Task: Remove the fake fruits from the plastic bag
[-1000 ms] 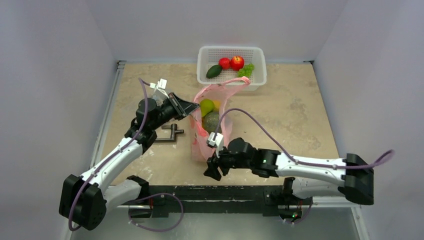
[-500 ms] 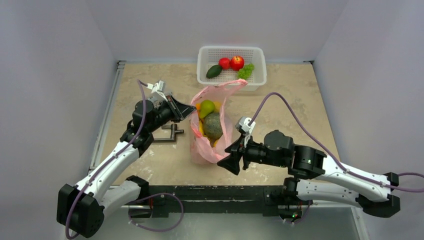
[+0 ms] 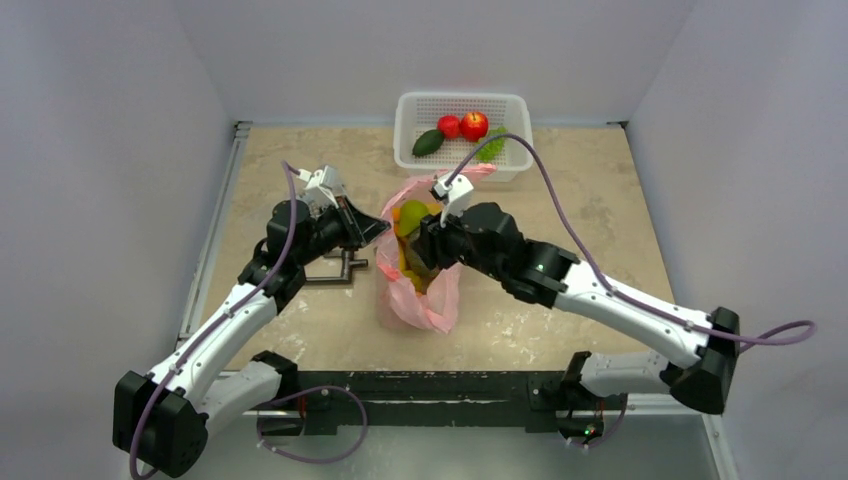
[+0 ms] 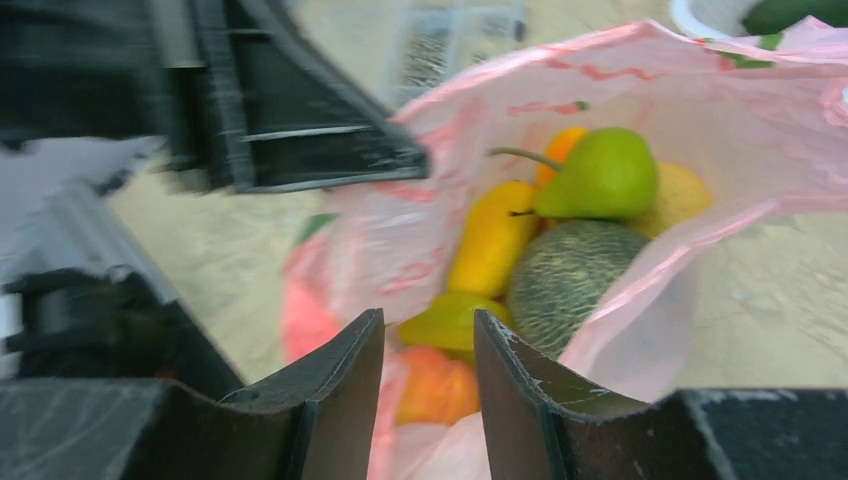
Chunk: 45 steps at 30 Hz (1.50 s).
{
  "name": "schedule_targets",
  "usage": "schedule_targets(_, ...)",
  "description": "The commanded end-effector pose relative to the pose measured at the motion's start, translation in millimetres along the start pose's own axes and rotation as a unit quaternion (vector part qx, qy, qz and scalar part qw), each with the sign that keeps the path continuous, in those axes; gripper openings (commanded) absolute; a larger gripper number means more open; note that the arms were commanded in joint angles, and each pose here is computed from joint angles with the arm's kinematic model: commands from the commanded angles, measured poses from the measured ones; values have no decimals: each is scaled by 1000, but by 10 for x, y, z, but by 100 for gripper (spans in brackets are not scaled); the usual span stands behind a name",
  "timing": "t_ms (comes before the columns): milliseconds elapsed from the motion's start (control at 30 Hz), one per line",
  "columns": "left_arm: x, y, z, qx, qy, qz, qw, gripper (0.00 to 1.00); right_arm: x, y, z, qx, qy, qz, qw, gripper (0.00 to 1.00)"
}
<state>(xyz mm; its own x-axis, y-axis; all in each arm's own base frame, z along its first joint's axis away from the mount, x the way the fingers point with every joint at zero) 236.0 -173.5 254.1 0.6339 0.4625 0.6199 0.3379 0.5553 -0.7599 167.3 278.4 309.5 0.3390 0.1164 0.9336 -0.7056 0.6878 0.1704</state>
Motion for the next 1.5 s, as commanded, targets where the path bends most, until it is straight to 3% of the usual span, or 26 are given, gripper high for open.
schedule_targets(0,109,-122,42,-15,-13,-13,1000,0,22,-173,-396,-15,-7,44,999,38)
schedule_targets(467,87,-27,6,14,-8,-3,1000,0,-396,-693,-1345,-154,38,90,983,46)
schedule_targets(600,82,-1,22,24,-8,-12,1000,0,-453,-848,-1474,-205,36,105,972,55)
schedule_targets(1167,-40,156,26,57,27,-25,998,0,-636,-1108,-1922,-248,16,140,958,94)
schedule_targets(1333,-69,192,20,63,34,-25,997,0,-681,-1203,-2058,-250,20,148,956,94)
schedule_targets(1400,-83,206,26,66,36,-24,997,0,-691,-1224,-2095,-250,22,151,956,86)
schedule_targets(1467,-91,222,38,71,36,-25,997,0,-693,-1223,-2115,-243,22,150,958,72)
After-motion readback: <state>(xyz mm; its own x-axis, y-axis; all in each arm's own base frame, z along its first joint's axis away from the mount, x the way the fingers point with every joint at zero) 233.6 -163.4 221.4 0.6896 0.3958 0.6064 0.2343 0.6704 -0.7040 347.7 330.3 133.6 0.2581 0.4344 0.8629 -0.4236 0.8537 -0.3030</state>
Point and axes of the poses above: each gripper's point midway between its finger pads, its own z axis back along the fingers, its own y axis along the line the jaws close on, x = y × z, the point moved 6 cm from there along z, back along the fingers, and after that the axes turned 5 degrees about z, right-handed, at the moved point
